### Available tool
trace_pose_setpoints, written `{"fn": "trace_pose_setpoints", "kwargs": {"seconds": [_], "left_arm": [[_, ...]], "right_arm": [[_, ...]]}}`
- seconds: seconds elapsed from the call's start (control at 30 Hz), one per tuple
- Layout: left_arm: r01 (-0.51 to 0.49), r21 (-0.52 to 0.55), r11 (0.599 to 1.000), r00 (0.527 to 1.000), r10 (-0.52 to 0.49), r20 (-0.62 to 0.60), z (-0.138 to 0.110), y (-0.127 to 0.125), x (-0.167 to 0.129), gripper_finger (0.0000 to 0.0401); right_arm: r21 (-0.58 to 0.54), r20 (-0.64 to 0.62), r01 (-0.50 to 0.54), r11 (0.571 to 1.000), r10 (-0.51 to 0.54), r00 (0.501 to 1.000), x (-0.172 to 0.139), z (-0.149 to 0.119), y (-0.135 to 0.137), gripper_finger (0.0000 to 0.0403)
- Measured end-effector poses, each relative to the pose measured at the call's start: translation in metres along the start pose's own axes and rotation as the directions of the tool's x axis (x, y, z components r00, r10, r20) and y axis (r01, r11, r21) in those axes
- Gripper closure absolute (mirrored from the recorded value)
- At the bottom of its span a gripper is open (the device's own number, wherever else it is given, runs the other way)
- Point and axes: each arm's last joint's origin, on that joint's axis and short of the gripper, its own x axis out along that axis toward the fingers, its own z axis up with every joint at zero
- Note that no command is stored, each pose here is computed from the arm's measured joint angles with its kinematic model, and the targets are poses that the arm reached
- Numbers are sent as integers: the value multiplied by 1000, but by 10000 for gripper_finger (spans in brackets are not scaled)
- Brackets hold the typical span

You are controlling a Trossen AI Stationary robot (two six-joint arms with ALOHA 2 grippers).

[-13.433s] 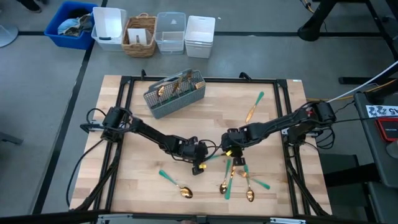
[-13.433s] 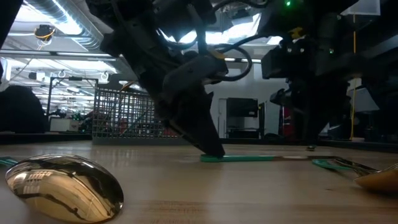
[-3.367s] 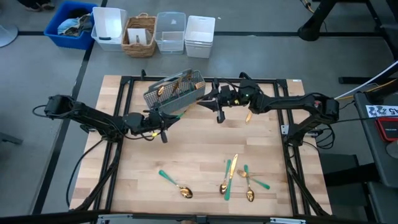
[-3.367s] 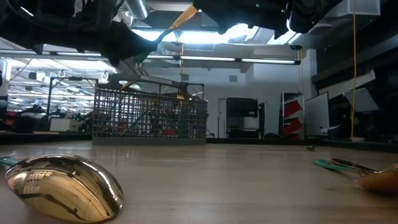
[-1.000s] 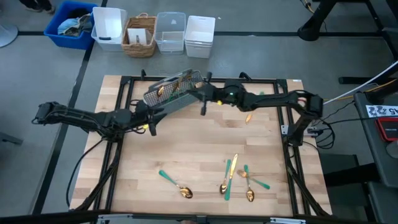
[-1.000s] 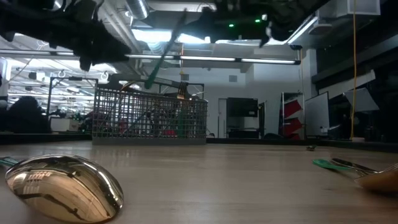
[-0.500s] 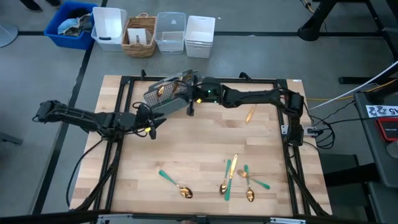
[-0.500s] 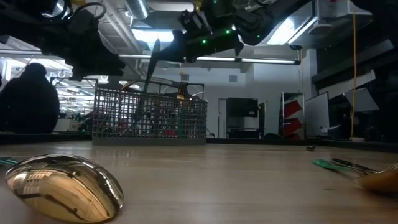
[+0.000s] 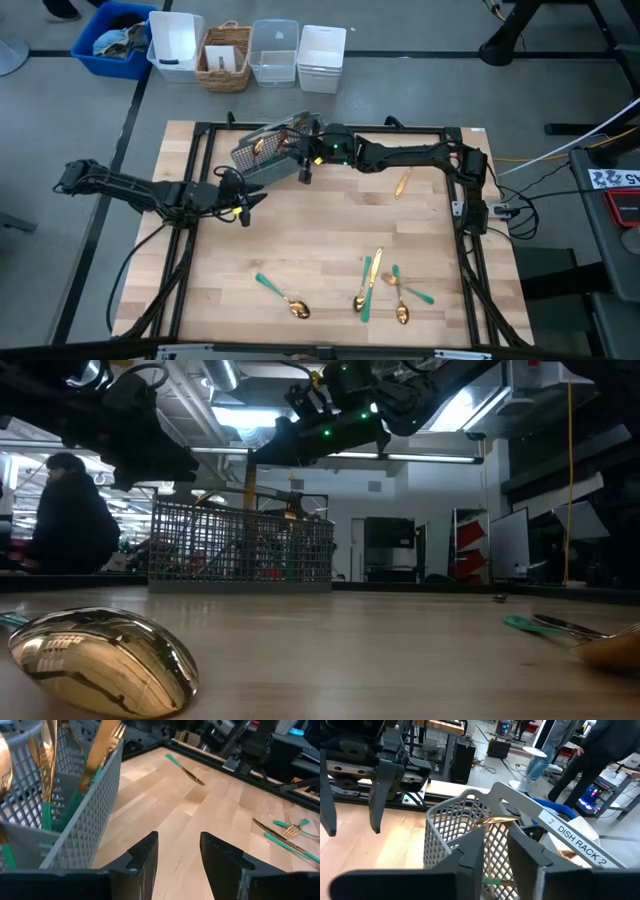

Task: Sort silverware
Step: Put the knife into the middle left section of the silverware holder, then put the spoon into the left section of the silverware holder

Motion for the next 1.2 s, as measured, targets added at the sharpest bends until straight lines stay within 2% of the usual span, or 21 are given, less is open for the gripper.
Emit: {"fn": "trace_pose_setpoints", "kwargs": {"seconds": [0.23, 0.43, 0.6, 0.9, 1.03, 1.2], "left_arm": [[6, -51, 999, 999, -8, -41, -4, 1, 0, 262], [127, -56, 990, 988, -132, -86, -5, -5, -1, 262], [237, -49, 970, 963, -241, -119, -9, -16, -5, 262], [531, 15, 847, 843, -527, -110, -24, -66, -3, 262], [598, 61, 799, 799, -587, -133, -39, -90, 1, 262], [637, 146, 757, 765, -598, -237, -56, -133, 12, 262]], "right_arm": [[1, -29, 38, 999, -38, 999, -8, 9, -3, 296], [-18, -121, 141, 990, -142, 982, -32, 28, -10, 299], [-26, -167, 170, 985, -172, 971, -58, 49, -15, 299], [-30, -278, 118, 993, -121, 953, -109, 76, -15, 300], [-32, -333, 72, 997, -79, 940, -127, 82, -6, 300], [-4, -379, -16, 1000, 13, 925, -140, 86, 12, 300]]}}
